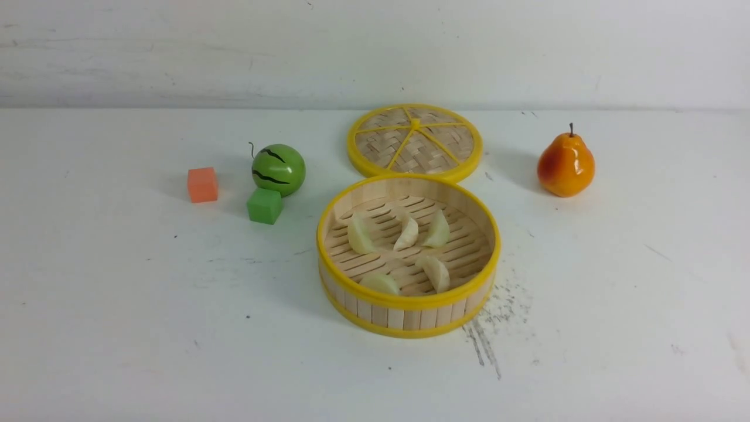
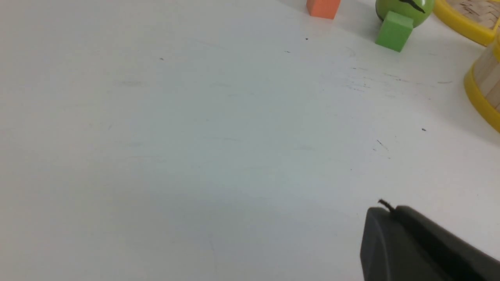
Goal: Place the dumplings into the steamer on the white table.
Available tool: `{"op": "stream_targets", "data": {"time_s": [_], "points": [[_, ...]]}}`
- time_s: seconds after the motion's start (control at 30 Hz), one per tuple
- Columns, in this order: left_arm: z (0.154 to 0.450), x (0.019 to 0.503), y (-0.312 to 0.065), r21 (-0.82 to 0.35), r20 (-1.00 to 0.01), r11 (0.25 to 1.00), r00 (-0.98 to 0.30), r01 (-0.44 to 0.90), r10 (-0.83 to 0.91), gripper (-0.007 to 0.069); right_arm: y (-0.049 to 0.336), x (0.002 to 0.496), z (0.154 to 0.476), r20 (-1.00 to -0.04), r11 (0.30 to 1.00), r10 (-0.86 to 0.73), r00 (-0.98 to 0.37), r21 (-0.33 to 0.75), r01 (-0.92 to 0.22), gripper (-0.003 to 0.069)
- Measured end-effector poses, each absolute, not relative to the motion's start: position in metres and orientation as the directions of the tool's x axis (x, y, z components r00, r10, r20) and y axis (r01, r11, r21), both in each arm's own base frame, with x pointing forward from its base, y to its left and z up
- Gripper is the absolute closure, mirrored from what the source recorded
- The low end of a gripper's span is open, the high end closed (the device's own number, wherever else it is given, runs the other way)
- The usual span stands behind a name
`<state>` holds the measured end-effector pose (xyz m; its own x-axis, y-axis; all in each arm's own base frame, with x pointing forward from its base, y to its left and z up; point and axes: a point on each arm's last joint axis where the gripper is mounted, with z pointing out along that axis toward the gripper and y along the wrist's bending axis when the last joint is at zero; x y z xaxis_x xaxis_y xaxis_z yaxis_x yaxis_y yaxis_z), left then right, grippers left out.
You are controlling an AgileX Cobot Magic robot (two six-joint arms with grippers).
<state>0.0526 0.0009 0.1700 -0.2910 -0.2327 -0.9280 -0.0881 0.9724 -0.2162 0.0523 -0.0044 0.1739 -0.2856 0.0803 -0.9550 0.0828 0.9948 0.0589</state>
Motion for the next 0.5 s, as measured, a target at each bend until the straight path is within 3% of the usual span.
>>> {"op": "stream_targets", "data": {"time_s": [0.5], "points": [[0.1696, 0.0526, 0.0009, -0.214, -0.928, 0.973, -0.292, -0.088, -0.231, 0.0634, -0.0044, 0.0523, 0.1739, -0.955, 0.995, 0.080, -0.286, 0.059, 0.083, 0.0576]]}}
